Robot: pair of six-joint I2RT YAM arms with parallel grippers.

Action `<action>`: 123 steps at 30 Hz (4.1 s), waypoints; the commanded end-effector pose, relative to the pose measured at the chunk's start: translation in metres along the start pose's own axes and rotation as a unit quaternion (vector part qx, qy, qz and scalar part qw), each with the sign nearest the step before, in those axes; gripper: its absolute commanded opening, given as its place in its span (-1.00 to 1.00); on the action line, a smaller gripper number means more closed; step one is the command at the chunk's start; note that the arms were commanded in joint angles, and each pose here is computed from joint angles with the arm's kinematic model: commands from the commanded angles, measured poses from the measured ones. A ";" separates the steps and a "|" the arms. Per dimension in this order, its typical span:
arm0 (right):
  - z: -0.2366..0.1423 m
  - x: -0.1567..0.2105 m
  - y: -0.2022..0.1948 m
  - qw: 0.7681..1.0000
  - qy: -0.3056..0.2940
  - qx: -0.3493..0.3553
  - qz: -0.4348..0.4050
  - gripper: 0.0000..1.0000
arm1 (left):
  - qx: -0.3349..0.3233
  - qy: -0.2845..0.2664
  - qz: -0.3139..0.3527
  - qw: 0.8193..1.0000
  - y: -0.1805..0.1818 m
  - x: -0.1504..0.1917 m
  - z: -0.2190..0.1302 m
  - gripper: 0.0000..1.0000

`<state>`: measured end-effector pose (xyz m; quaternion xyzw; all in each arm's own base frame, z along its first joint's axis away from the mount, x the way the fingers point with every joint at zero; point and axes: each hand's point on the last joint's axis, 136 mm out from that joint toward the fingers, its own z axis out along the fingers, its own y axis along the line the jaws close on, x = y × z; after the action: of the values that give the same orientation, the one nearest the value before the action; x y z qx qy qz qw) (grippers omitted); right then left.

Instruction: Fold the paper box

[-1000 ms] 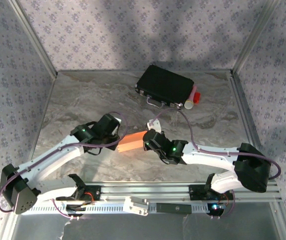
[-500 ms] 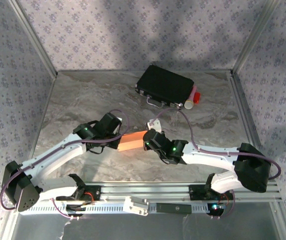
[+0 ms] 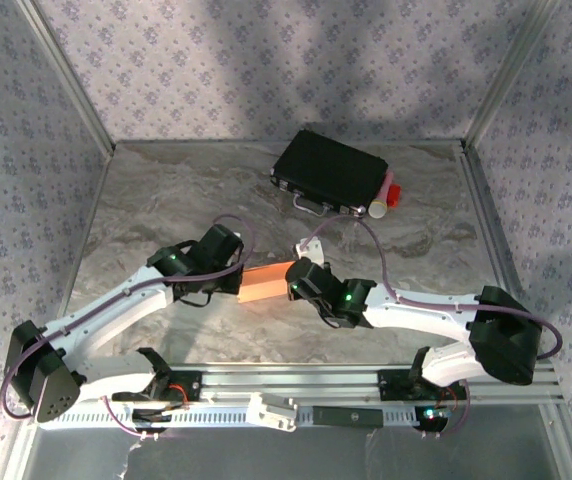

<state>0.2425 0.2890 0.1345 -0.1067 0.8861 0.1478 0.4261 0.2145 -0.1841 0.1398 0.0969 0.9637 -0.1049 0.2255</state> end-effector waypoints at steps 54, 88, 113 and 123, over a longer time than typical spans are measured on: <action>0.001 -0.004 0.001 0.999 0.020 0.022 0.022 -1.00 | 0.015 -0.013 -0.099 0.995 0.000 0.015 -0.015 -0.25; 0.002 -0.001 0.000 0.999 0.022 0.021 0.020 -1.00 | 0.025 -0.021 -0.092 0.995 -0.014 -0.002 -0.006 -0.75; 0.005 -0.006 -0.002 0.998 0.058 0.028 0.004 -1.00 | 0.038 -0.018 -0.096 0.995 -0.019 -0.007 -0.015 -0.86; 0.008 -0.009 0.000 0.997 0.068 0.018 0.006 -1.00 | 0.046 -0.011 -0.102 0.994 -0.022 -0.007 -0.010 -0.86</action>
<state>0.2560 0.2863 0.1371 -0.0897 0.9123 0.1231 0.3800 0.2060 -0.1942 0.1429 0.0071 0.9654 -0.1489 0.2140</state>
